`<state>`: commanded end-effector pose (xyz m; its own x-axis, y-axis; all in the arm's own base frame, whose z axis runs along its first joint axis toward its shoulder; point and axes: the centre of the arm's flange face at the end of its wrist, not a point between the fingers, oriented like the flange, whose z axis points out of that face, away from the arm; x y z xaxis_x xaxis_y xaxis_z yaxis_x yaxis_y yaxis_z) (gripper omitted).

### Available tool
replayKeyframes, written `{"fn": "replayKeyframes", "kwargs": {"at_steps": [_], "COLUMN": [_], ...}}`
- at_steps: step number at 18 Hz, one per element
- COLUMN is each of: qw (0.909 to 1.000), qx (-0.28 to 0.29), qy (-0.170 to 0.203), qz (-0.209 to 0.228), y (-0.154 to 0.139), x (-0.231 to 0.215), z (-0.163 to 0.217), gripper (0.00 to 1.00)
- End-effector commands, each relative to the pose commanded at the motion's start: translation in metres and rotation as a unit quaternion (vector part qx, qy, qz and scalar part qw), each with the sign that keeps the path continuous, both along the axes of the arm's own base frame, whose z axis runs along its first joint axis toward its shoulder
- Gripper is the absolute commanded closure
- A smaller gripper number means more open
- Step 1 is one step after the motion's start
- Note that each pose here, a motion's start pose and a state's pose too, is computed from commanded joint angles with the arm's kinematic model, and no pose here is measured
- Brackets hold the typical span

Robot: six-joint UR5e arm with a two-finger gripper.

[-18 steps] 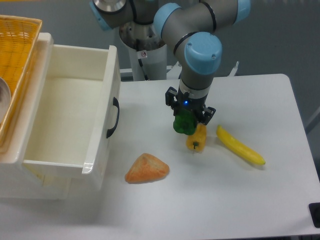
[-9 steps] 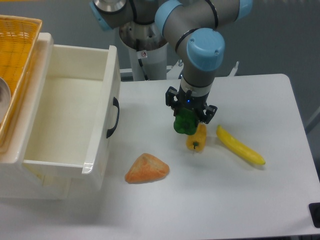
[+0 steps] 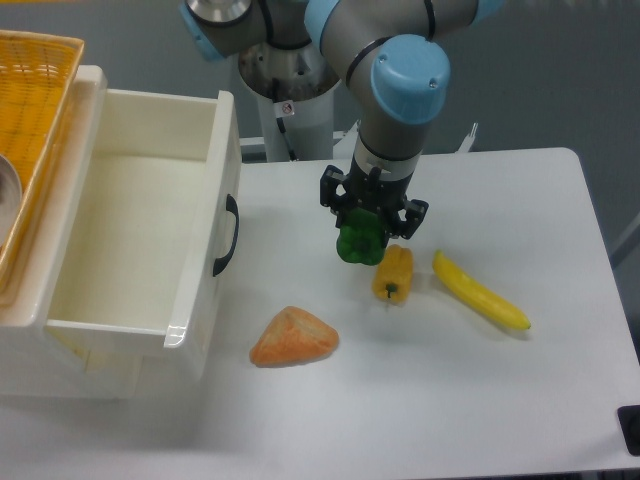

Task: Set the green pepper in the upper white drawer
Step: 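Lift the green pepper and carry it over the open white drawer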

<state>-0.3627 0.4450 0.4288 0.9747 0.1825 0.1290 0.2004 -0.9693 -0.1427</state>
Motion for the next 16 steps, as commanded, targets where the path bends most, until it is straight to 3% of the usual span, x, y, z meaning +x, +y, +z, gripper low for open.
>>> {"fn": "replayKeyframes", "kwargs": {"at_steps": [5, 10, 13, 16], "qw": [0.9953, 0.9914, 0.9859, 0.9837], "qx": [0.051, 0.091, 0.108, 0.123], "qy": [-0.020, -0.013, -0.046, -0.052], "qz": [0.080, 0.093, 0.119, 0.120], "y": [0.005, 0.003, 0.017, 0.017], "x": [0.015, 0.042, 0.071, 0.092], "z": [0.038, 0.082, 0.090, 0.104], "gripper": [0.65, 0.65, 0.65, 0.65]}}
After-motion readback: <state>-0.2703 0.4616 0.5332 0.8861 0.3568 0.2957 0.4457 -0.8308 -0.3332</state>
